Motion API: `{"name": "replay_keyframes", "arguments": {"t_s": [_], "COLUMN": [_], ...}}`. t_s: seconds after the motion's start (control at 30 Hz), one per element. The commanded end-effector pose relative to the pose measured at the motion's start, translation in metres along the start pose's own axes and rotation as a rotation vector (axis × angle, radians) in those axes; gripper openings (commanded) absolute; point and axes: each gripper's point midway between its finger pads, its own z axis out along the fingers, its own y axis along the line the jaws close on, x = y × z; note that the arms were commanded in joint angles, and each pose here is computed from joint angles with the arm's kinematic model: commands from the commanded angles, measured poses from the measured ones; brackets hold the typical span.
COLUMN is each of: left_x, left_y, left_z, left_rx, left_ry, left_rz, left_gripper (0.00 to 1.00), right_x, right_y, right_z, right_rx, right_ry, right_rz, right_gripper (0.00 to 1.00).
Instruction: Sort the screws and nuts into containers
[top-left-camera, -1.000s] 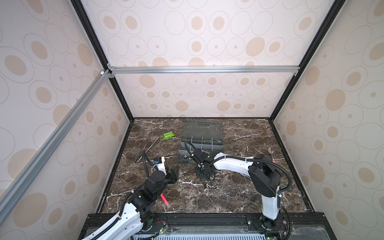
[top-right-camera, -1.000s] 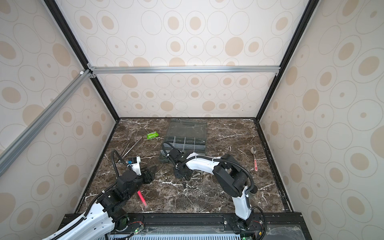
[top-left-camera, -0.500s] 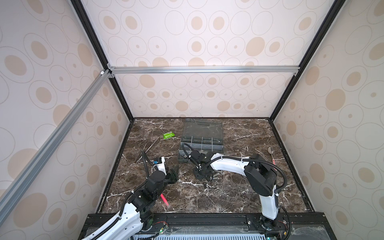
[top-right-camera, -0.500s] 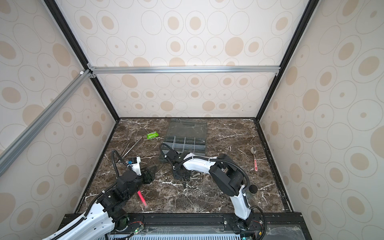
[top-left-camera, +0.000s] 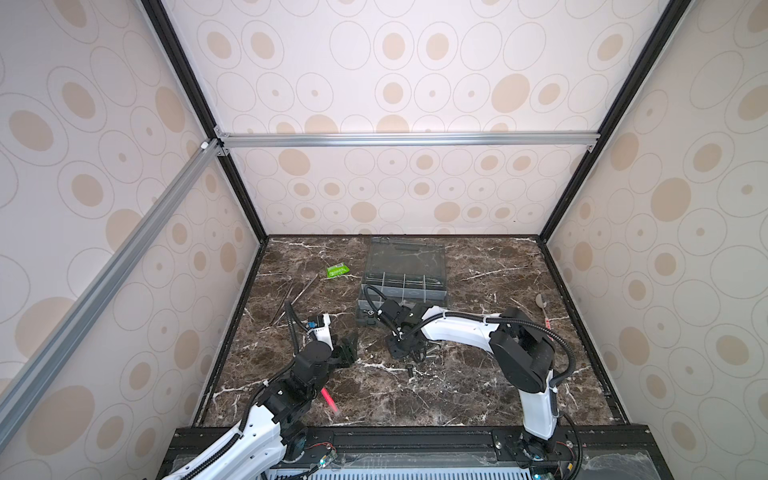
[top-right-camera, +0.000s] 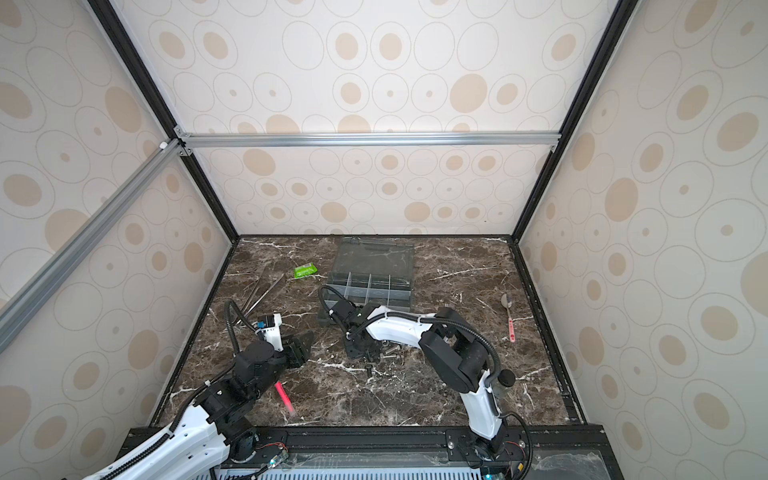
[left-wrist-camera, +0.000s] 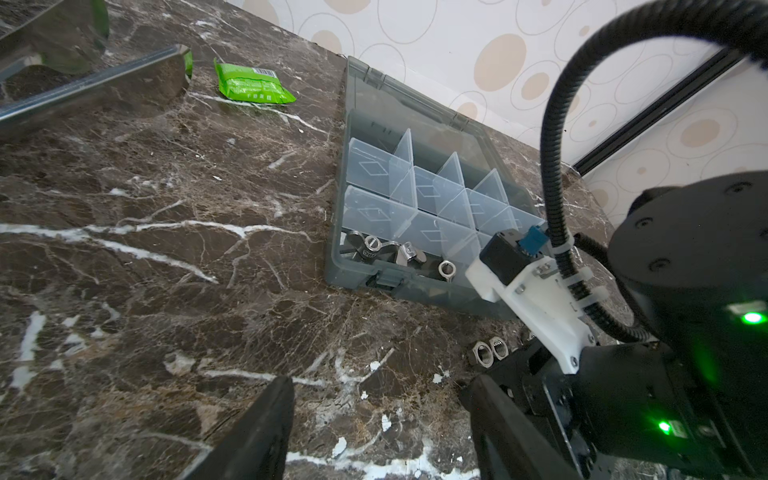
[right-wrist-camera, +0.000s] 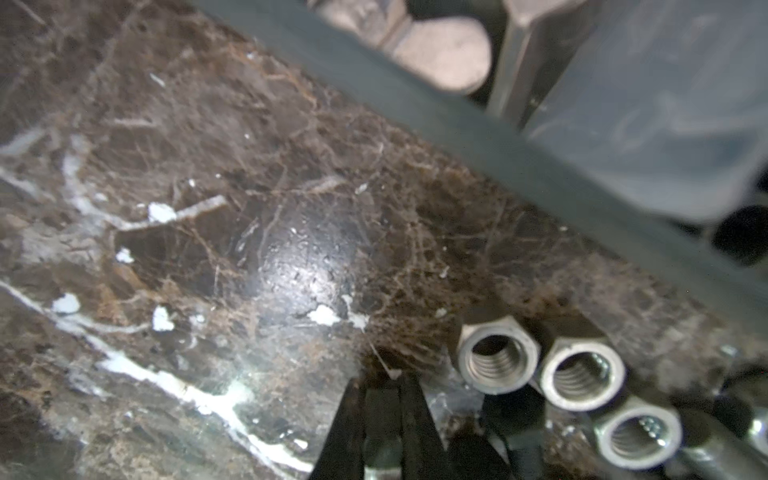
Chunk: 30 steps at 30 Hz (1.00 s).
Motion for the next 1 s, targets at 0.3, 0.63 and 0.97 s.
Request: {"name": "replay_keyframes", "arguments": {"t_s": [0.3, 0.63, 0.97], "left_x": [-0.005, -0.002, 0.000], "left_y": [0.001, 0.000, 0.000], "left_z": [-0.004, -0.004, -0.006], "left_rx": [0.006, 0.020, 0.029], "left_ry": [-0.023, -0.015, -0.017], "left_rz": [-0.028, -0.040, -0.055], "left_gripper": [0.68, 0.68, 0.68], "right_x": [-0.081, -0.097, -0.096], "right_y": [-0.050, -0.074, -0.073], "right_z": [-0.093, -0.064, -0.044], "right_rx": [-0.030, -0.022, -0.020], "right_ry": [-0.262, -0.247, -0.211], "right_rz": [0.093, 0.201, 0.225], "right_gripper": [0.14, 0.14, 0.15]}}
